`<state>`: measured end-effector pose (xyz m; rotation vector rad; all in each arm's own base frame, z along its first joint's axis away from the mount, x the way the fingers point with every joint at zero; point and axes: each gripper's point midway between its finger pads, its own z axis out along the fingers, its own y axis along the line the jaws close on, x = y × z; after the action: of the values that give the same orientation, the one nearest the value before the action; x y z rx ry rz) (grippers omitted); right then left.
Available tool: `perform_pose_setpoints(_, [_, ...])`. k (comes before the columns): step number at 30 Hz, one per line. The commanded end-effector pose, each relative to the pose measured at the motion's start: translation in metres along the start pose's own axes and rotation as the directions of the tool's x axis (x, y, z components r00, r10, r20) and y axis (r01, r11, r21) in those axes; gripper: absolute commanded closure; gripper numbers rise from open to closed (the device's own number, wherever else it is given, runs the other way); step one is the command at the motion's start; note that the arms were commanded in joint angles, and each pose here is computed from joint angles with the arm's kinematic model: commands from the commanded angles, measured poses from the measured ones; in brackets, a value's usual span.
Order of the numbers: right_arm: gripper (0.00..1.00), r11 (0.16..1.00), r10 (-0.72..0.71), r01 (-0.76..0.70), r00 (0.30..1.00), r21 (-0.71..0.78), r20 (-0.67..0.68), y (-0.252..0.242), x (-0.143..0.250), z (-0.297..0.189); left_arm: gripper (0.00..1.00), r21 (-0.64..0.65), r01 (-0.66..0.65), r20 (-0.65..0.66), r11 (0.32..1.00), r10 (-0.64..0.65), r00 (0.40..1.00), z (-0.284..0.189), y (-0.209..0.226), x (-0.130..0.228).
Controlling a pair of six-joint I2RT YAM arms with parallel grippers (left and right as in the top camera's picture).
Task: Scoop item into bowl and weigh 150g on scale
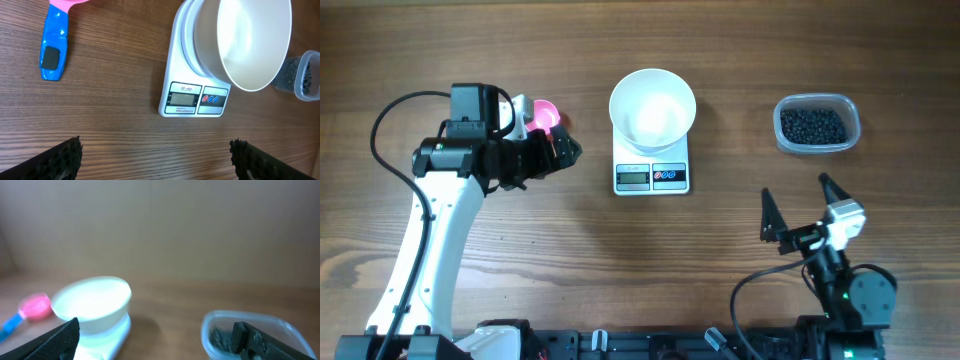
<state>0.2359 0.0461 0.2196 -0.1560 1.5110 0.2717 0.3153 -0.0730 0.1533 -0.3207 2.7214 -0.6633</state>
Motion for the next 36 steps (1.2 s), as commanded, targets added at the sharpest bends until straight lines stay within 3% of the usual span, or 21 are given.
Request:
perform_pose_setpoints(1, [0.0,0.993,0.092,-0.09,0.995,-0.077,0.027,0.019,-0.063,-0.003,0.0,0.034,-0.018,0.06,0.999,0.016,0.998,-0.018,-0.013,-0.006])
perform_pose_setpoints(7, [0.0,0.957,0.18,-0.241,0.929,-0.161,-0.322,0.04,-0.08,0.024,0.09,-0.094,0.036,0.241,0.995,-0.012,0.97,-0.044,0.003,-0.029])
perform_pose_setpoints(8, [0.0,0.947,0.198,-0.277,0.9,-0.16,-0.388,0.042,-0.076,0.03,0.09,-0.094,0.036,0.245,0.995,-0.011,0.97,-0.044,0.003,-0.03])
perform_pose_setpoints(9, [0.01,0.936,0.219,-0.317,0.862,-0.15,-0.458,0.043,-0.071,0.035,0.0,-0.093,0.035,0.245,0.995,-0.011,0.969,-0.044,0.003,-0.03])
perform_pose_setpoints(12, [0.0,0.906,0.278,-0.417,0.718,-0.075,-0.638,0.042,-0.054,0.052,0.0,-0.087,0.056,0.239,0.995,-0.034,0.97,-0.041,0.003,-0.03])
perform_pose_setpoints(14, [0.0,0.879,0.328,-0.476,0.657,-0.036,-0.679,0.041,-0.049,0.068,0.0,-0.087,0.068,0.235,0.994,-0.046,0.971,-0.041,0.004,-0.029])
perform_pose_setpoints(15, [0.0,0.853,0.373,-0.522,0.617,-0.006,-0.693,0.041,-0.045,0.075,0.04,-0.09,0.07,0.229,0.993,-0.048,0.972,-0.04,0.005,-0.027])
perform_pose_setpoints(16, [0.0,0.825,0.41,-0.564,0.559,0.032,-0.721,0.042,-0.033,0.08,0.22,-0.093,0.072,0.222,0.993,-0.05,0.974,-0.04,0.005,-0.025])
perform_pose_setpoints(17, [0.0,0.798,0.411,-0.602,0.513,0.026,-0.753,0.047,-0.024,0.083,0.47,-0.096,0.075,0.215,0.993,-0.052,0.975,-0.04,0.006,-0.024])
perform_pose_setpoints(18, [0.07,0.78,0.411,-0.626,0.489,0.018,-0.77,0.051,-0.021,0.084,0.6,-0.098,0.077,0.21,0.992,-0.055,0.976,-0.039,0.007,-0.022])
perform_pose_setpoints(19, [0.3,0.739,0.408,-0.674,0.439,0.007,-0.8,0.059,-0.014,0.086,0.71,-0.1,0.078,0.206,0.992,-0.056,0.977,-0.039,0.007,-0.021])
perform_pose_setpoints(20, [0.67,0.717,0.407,-0.697,0.411,0.007,-0.816,0.062,-0.01,0.088,0.87,-0.104,0.08,0.203,0.991,-0.057,0.978,-0.038,0.008,-0.021])
perform_pose_setpoints(21, [0.88,0.711,0.411,-0.703,0.388,0.024,-0.825,0.063,-0.004,0.089,0.94,-0.113,0.082,0.205,0.99,-0.058,0.977,-0.038,0.01,-0.022])
perform_pose_setpoints(22, [0.96,0.708,0.405,-0.706,0.368,0.032,-0.837,0.065,0.003,0.091,0.95,-0.136,0.089,0.209,0.987,-0.059,0.976,-0.037,0.015,-0.023])
perform_pose_setpoints(29, [0.95,0.762,0.343,-0.646,0.325,0.058,-0.881,0.097,0.027,0.09,0.88,-0.187,0.099,0.113,0.977,-0.079,0.99,-0.014,0.024,-0.011])
perform_pose_setpoints(31, [0.69,0.79,0.325,-0.609,0.326,0.066,-0.888,0.105,0.034,0.089,0.8,-0.204,0.1,0.088,0.974,-0.084,0.993,-0.006,0.028,-0.009])
perform_pose_setpoints(32, [0.52,0.799,0.31,-0.599,0.329,0.057,-0.892,0.11,0.035,0.088,0.73,-0.221,0.103,0.081,0.97,-0.087,0.993,-0.004,0.031,-0.008])
perform_pose_setpoints(33, [0.33,0.808,0.292,-0.587,0.333,0.045,-0.897,0.115,0.037,0.086,0.48,-0.259,0.108,0.071,0.96,-0.093,0.993,0.0,0.039,-0.006])
perform_pose_setpoints(34, [0.26,0.815,0.278,-0.579,0.335,0.036,-0.901,0.12,0.038,0.085,0.23,-0.292,0.112,0.066,0.95,-0.097,0.993,0.002,0.046,-0.006])
perform_pose_setpoints(35, [0.21,0.819,0.263,-0.574,0.336,0.025,-0.904,0.124,0.039,0.084,0.07,-0.331,0.115,0.063,0.937,-0.1,0.993,0.005,0.054,-0.006])
perform_pose_setpoints(36, [0.18,0.82,0.252,-0.571,0.335,0.017,-0.908,0.128,0.04,0.082,0.02,-0.361,0.117,0.058,0.925,-0.103,0.993,0.008,0.061,-0.006])
